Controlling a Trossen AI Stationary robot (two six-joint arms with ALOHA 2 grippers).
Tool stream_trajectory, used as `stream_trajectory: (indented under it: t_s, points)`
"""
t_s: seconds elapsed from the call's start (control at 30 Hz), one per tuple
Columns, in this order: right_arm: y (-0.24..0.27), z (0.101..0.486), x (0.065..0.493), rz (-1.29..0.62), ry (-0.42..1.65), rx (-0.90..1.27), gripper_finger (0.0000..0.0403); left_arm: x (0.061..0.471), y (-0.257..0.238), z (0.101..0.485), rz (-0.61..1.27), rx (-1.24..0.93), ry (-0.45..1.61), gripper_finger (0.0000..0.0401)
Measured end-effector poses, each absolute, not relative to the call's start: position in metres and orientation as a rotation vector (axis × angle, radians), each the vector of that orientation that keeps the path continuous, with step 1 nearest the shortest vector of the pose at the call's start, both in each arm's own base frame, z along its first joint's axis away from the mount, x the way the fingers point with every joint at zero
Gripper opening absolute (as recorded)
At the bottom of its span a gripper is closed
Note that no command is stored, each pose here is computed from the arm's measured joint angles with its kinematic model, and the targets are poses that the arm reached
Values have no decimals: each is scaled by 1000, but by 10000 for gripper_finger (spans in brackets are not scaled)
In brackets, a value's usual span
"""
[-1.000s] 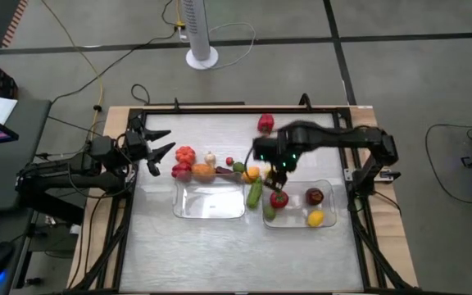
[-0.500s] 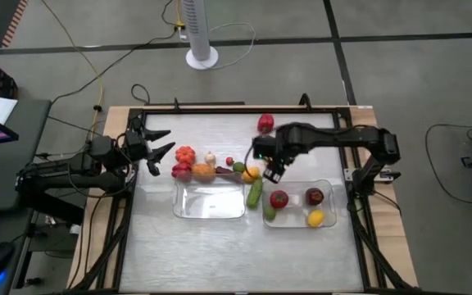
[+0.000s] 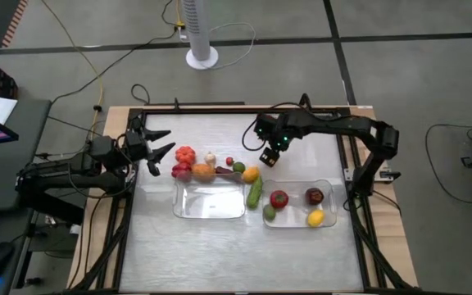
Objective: Sort produce into baskets
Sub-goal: Put the top lemon into the right transparent bin
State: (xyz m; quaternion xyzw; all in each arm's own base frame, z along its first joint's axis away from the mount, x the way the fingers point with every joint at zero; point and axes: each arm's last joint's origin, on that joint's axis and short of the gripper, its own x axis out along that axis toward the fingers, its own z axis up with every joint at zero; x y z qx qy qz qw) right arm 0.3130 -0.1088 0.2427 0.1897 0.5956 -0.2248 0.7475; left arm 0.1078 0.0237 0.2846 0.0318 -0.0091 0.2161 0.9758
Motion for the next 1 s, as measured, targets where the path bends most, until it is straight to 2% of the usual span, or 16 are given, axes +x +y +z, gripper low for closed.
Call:
stream_trajectory:
  t_s: [0.53,0.67,0.87,1.0]
  points:
    - [-100,238,321,-416,1261,343,265,108,24,285,436,66,-18,192]
    - [-99,238,322,-409,1264,295,298,108,24,285,436,66,-18,192]
    - [-99,237,322,-464,1259,251,370,108,24,285,436,66,-17,192]
    - [-96,221,320,-467,1250,243,397,108,24,284,436,66,-17,192]
